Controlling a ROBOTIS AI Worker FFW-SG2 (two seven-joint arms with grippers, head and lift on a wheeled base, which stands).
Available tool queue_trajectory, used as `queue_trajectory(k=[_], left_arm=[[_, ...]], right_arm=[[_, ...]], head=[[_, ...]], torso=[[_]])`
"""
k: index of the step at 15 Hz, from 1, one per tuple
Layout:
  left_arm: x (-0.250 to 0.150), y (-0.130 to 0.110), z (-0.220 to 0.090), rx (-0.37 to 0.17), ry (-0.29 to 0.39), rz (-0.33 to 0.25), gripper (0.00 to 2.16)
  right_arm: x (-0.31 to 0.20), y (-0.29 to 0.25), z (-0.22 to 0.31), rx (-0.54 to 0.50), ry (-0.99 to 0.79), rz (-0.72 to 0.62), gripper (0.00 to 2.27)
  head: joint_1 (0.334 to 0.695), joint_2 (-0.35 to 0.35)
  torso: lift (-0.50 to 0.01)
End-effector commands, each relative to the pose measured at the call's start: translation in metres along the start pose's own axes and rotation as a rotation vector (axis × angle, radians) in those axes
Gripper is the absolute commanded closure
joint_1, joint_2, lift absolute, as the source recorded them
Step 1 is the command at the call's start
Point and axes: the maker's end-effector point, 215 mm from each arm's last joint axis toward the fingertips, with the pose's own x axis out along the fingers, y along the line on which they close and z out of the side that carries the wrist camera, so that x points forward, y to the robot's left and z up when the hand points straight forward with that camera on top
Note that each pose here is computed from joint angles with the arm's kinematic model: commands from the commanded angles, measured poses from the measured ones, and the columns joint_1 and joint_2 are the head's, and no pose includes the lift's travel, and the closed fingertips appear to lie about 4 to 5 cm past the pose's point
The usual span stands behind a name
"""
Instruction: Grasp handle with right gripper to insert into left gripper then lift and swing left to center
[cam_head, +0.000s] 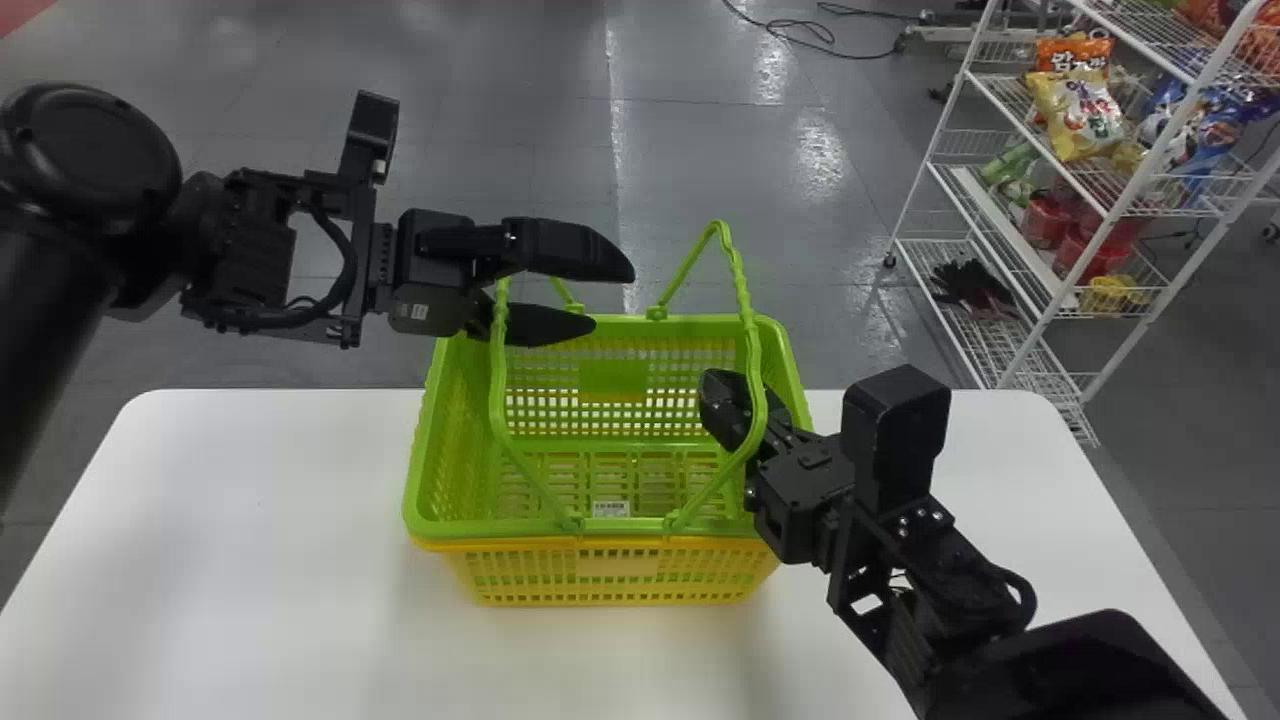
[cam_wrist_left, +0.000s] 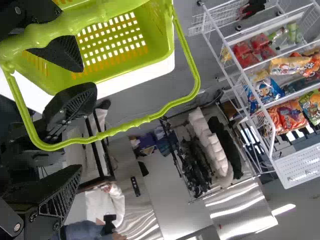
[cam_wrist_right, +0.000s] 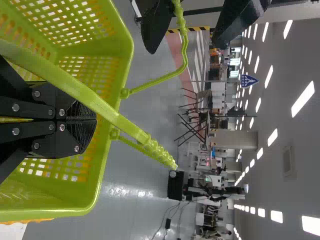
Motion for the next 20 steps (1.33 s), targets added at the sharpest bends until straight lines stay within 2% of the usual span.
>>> queue_trajectory(k=[1, 8, 15, 20], left_arm=[[0.009, -0.002, 0.000, 0.002, 0.016, 0.004, 0.14], [0.030, -0.015, -0.001, 0.015, 0.041, -0.012, 0.14], [0.036, -0.012, -0.003, 0.012, 0.048, -0.005, 0.14], [0.039, -0.013, -0.004, 0.008, 0.046, -0.013, 0.14]], right_arm=[[0.006, 0.010, 0.010, -0.002, -0.013, 0.015, 1.97], [0.013, 0.034, 0.019, -0.008, -0.026, 0.049, 1.98], [0.012, 0.041, 0.018, -0.011, -0.025, 0.059, 1.97], [-0.007, 0.000, 0.017, 0.024, -0.035, -0.013, 1.98]], head=[[0.695, -0.074], [0.695, -0.063], [0.695, -0.068], [0.695, -0.079]], torso=[[-0.093], [-0.093], [-0.093], [-0.093]])
